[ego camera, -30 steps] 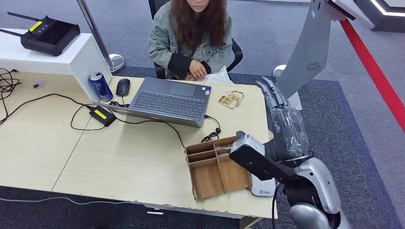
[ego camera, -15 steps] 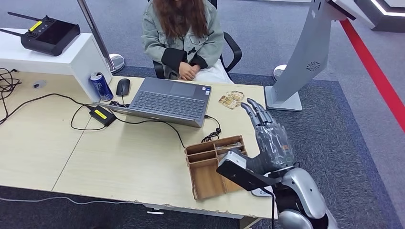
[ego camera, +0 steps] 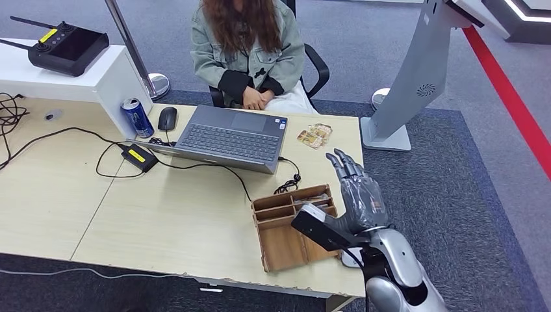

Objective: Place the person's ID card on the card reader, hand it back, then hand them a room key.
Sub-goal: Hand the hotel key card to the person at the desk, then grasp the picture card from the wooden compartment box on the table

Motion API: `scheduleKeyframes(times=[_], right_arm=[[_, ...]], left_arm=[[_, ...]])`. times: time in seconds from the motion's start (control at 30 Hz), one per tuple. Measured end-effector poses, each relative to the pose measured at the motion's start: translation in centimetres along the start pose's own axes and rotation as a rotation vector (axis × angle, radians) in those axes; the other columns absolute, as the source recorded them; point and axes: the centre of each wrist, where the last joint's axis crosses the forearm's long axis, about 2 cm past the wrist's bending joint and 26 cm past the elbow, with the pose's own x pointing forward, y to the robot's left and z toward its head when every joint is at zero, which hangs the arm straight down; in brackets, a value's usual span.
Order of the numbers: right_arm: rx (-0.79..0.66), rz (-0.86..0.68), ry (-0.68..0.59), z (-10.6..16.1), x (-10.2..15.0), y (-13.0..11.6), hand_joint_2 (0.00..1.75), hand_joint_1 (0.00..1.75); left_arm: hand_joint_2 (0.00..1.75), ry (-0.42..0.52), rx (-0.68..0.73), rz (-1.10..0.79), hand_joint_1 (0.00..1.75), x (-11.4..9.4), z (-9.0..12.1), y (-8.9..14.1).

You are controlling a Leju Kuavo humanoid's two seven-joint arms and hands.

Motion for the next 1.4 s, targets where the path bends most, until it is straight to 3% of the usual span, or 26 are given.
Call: scheduleKeyframes(times=[0.43, 1.03, 1.4], right_arm=[[0.05, -0.021, 0.045, -0.2, -1.3, 2.5, 1.75, 0.0], [0.08, -0.047, 0.063, -0.5, -0.9, 4.3, 1.75, 0.0], [0.085, -0.052, 0.068, -0.8, -0.8, 4.7, 1.75, 0.22]], left_arm=[[0.0, 0.002, 0.0, 0.001, 0.0, 0.0, 0.0, 0.0], [0.0, 0.015, 0.005, 0.003, 0.0, 0.0, 0.0, 0.0], [0.0, 0.016, 0.007, 0.002, 0.0, 0.0, 0.0, 0.0]])
